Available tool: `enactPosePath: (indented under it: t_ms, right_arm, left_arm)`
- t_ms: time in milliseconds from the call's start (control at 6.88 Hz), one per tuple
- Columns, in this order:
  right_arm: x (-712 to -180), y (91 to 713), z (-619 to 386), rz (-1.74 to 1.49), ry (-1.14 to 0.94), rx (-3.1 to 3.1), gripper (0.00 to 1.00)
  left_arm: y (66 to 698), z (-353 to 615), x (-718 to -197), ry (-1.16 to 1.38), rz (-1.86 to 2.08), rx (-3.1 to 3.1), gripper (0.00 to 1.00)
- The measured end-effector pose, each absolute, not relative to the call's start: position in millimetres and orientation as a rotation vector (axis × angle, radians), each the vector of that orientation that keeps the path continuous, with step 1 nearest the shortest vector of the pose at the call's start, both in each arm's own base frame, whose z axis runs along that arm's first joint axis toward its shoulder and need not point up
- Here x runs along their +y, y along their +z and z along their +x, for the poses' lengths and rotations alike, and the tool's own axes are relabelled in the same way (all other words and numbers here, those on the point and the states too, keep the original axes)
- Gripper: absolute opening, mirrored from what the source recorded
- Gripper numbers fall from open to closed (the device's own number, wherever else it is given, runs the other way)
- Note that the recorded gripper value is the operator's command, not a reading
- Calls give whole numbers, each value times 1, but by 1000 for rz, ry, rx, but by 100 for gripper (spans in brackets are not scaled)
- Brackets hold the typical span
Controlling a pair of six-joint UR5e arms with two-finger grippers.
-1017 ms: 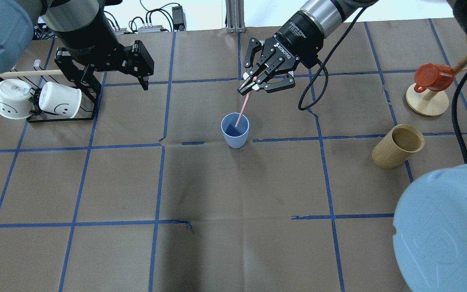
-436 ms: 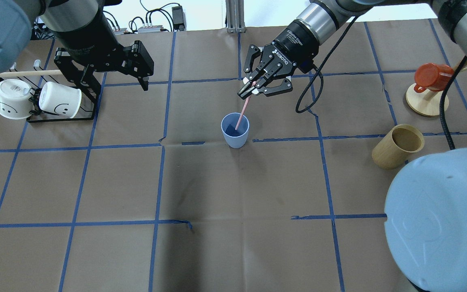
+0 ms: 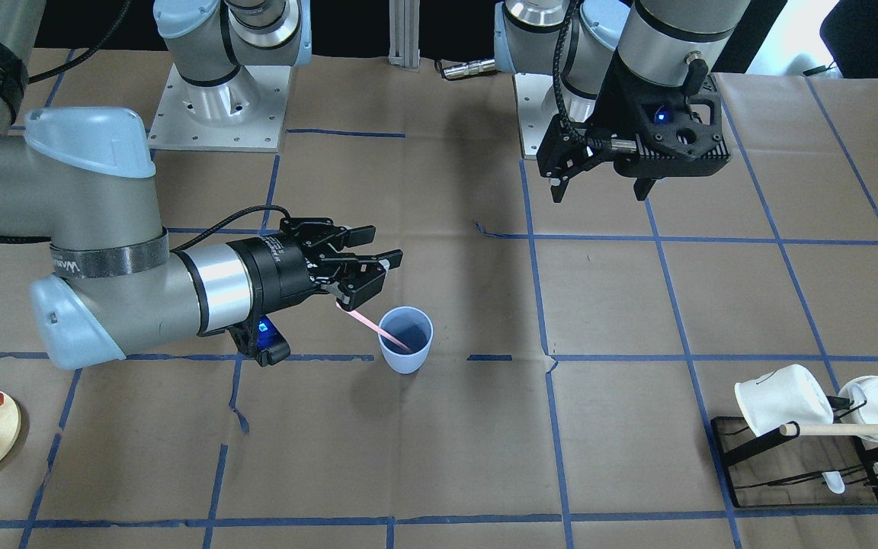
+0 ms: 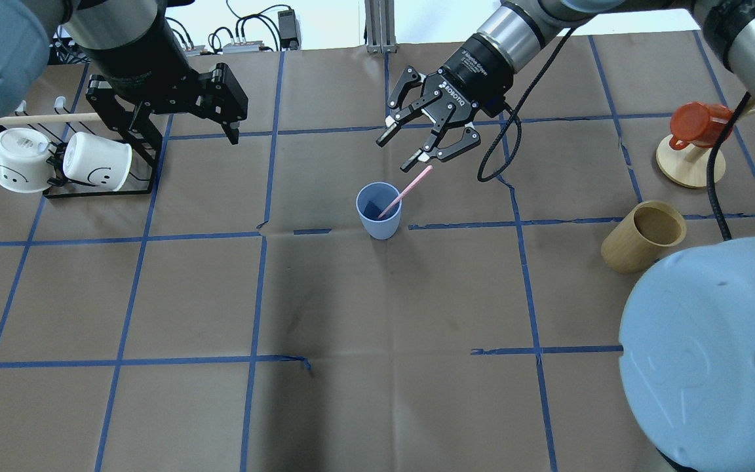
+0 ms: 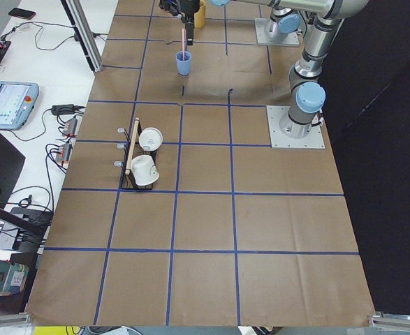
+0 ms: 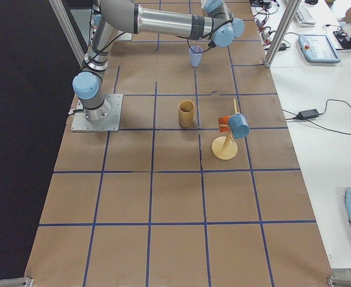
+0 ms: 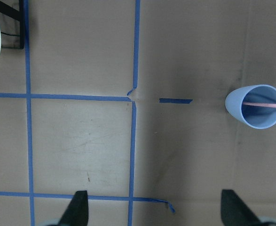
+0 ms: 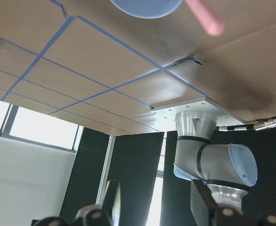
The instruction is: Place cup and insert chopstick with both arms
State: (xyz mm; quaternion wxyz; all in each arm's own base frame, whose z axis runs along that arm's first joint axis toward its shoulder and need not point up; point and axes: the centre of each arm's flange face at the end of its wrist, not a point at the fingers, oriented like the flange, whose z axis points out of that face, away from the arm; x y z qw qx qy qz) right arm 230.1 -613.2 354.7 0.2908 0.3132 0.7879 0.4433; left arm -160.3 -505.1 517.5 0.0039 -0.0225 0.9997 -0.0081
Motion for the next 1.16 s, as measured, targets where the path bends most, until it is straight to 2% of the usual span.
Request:
enactPosePath:
  t_ms: [436,1162]
  right_arm:
    - [-610,377,227,813,1111,2142,99]
    - [-549,492,176,449,428,2836,99]
  left_arm:
    - [518,-160,-506,-28,-70,3131,100]
    - [518,-160,-505,-27,-73,3131,100]
